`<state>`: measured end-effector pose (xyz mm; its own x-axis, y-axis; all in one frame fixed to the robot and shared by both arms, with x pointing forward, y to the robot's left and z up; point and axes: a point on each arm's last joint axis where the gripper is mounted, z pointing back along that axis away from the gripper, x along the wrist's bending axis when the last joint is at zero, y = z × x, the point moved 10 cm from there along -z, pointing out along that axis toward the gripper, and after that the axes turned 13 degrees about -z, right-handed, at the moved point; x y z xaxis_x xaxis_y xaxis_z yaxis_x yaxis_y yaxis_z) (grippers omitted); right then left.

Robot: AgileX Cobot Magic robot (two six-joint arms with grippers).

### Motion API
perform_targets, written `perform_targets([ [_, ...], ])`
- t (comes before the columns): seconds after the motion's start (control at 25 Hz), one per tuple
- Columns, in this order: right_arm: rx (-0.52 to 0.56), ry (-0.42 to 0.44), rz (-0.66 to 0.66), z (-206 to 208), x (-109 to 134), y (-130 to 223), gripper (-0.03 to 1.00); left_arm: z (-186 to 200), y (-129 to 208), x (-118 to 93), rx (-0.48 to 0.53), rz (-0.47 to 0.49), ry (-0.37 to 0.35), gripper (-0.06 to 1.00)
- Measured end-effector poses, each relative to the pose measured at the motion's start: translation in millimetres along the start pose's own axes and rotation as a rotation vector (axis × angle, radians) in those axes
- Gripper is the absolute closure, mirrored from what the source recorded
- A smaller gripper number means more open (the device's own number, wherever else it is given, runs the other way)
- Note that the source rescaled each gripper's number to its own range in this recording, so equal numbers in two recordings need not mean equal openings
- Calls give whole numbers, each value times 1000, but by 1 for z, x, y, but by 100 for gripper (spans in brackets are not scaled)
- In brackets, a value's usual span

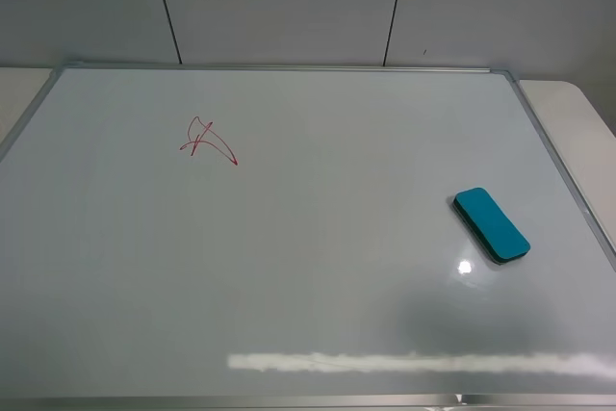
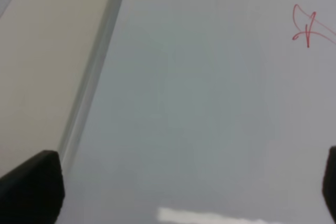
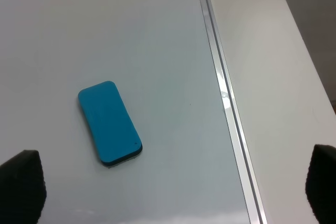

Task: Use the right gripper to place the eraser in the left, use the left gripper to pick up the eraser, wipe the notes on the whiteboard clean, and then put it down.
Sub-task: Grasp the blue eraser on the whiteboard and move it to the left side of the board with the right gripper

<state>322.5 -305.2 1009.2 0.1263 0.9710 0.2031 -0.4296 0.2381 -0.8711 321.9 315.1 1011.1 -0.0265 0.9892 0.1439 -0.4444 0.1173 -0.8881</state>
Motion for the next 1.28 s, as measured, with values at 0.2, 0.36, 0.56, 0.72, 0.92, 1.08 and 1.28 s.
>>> perform_targets([
  [0.2, 0, 0, -1, 0, 0, 0, -3, 0, 0, 0, 0, 0, 0, -6],
  [0.36, 0, 0, -4, 0, 0, 0, -3, 0, 0, 0, 0, 0, 0, -6],
  [0.56, 0, 0, -11, 0, 0, 0, -3, 0, 0, 0, 0, 0, 0, -6],
  [0.72, 37, 10, -31, -3, 1, -3, -3, 0, 0, 0, 0, 0, 0, -6],
  [0.92, 127, 51, -25, -12, 5, -30, -3, 0, 0, 0, 0, 0, 0, -6],
  [1.08, 226, 79, -18, -32, 11, -49, -3, 0, 0, 0, 0, 0, 0, -6],
  [1.28, 376, 140, 9, -69, 10, -58, -3, 0, 0, 0, 0, 0, 0, -6],
])
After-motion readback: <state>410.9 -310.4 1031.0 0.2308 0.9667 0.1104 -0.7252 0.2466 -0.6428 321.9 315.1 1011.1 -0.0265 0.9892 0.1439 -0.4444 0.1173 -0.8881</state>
